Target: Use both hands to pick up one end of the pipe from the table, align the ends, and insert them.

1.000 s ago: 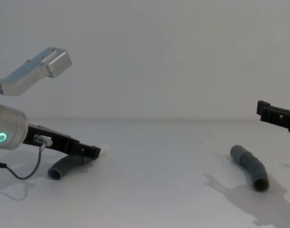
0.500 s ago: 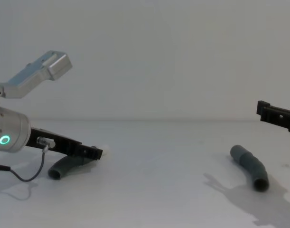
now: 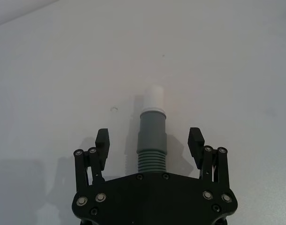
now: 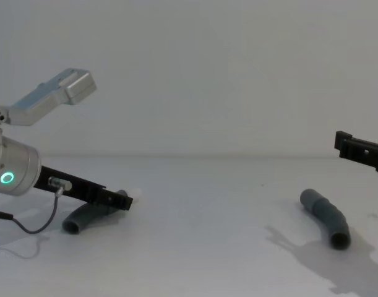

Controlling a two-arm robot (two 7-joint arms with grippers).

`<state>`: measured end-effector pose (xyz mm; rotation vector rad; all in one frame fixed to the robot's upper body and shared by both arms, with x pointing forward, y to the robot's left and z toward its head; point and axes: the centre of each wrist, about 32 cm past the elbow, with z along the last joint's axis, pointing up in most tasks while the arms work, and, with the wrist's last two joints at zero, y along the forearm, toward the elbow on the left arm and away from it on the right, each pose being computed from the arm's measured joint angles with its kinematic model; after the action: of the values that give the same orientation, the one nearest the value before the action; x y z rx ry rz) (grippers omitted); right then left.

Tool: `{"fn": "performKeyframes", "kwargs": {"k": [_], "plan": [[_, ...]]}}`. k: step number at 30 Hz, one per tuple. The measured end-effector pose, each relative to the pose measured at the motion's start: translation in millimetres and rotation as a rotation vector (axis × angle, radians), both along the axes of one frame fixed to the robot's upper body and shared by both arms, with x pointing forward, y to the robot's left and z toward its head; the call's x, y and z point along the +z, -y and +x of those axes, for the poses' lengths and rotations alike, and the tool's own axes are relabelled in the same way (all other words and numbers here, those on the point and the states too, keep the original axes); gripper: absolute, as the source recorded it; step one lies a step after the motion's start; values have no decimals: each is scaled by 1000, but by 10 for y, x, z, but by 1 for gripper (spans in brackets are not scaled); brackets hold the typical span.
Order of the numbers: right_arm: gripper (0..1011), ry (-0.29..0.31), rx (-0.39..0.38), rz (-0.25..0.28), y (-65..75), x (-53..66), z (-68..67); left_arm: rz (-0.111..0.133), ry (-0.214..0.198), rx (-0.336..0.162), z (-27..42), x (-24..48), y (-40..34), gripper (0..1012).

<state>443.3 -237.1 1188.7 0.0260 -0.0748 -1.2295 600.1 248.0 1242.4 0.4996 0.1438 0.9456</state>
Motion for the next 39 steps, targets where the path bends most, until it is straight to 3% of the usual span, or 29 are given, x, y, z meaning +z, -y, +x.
{"fn": "performKeyframes", "kwargs": {"k": [13,29,34,39], "plan": [[1004,0,0,0,0,0,0,9,-24,-6,69,23,8,1001],[1004,0,0,0,0,0,0,0,-45,-5,85,-6,29,1001],[1004,0,0,0,0,0,0,-3,-49,-5,87,-13,32,925],[1004,0,0,0,0,0,0,-4,-52,-5,87,-17,35,785]]}}
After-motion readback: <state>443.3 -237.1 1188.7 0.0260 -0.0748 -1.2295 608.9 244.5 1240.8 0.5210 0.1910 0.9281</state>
